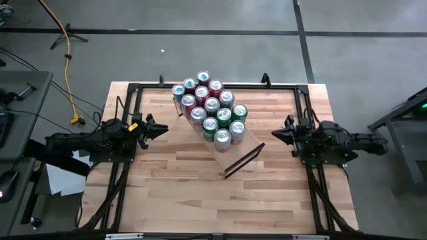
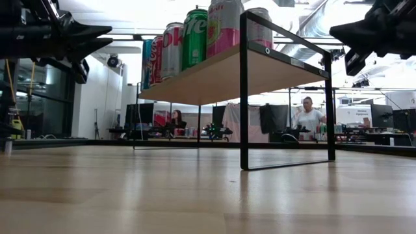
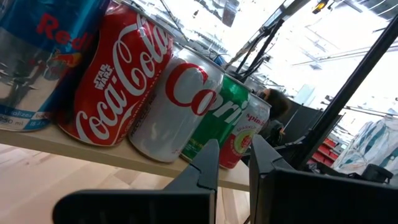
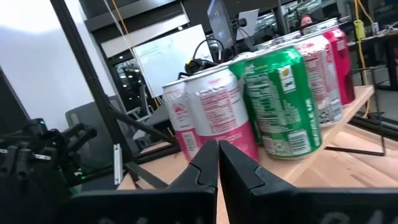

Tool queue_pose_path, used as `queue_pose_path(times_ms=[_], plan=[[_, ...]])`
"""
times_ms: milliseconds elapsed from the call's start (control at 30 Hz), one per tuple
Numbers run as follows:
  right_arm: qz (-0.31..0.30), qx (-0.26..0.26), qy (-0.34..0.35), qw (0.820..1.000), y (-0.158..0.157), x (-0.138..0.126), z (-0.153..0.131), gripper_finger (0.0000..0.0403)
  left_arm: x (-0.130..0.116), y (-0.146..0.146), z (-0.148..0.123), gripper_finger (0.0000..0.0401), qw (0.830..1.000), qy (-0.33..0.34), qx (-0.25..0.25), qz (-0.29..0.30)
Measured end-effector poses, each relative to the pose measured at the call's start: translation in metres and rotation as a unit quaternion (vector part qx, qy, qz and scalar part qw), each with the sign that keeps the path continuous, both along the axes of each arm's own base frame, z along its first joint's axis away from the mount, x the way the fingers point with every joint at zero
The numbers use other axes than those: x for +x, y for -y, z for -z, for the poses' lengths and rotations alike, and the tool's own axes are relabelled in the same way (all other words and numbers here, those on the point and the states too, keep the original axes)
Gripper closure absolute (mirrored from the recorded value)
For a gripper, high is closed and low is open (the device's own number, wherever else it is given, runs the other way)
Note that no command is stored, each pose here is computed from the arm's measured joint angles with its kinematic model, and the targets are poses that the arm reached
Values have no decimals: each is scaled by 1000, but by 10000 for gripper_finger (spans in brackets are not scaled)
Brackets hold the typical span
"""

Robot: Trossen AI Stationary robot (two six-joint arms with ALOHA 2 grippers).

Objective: Place canned beverage on shelf
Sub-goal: Return to Home Position

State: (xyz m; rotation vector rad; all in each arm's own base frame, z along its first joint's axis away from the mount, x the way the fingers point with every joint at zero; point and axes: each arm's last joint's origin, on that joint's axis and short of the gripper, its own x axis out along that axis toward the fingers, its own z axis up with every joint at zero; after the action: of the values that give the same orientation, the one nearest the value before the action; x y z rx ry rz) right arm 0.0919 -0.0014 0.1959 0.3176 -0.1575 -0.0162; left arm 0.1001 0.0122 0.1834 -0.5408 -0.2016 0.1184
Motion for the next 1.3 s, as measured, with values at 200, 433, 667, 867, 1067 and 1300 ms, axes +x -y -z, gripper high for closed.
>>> queue_pose_path(times_ms=[200, 433, 667, 867, 1067, 1300], plan=[[-20, -6, -8, 1000, 5, 0, 2, 403, 0, 0, 0, 400, 1000, 0, 0, 0], [1, 18, -39, 999, 7, 1, 8, 403, 0, 0, 0, 400, 1000, 0, 0, 0], [35, 11, -65, 997, 9, 5, 28, 403, 0, 0, 0, 400, 1000, 0, 0, 0], [41, -1, -82, 996, 9, 7, 30, 403, 0, 0, 0, 400, 1000, 0, 0, 0], [40, 2, -83, 996, 9, 7, 30, 403, 0, 0, 0, 400, 1000, 0, 0, 0], [40, 2, -83, 996, 9, 7, 30, 403, 0, 0, 0, 400, 1000, 0, 0, 0]])
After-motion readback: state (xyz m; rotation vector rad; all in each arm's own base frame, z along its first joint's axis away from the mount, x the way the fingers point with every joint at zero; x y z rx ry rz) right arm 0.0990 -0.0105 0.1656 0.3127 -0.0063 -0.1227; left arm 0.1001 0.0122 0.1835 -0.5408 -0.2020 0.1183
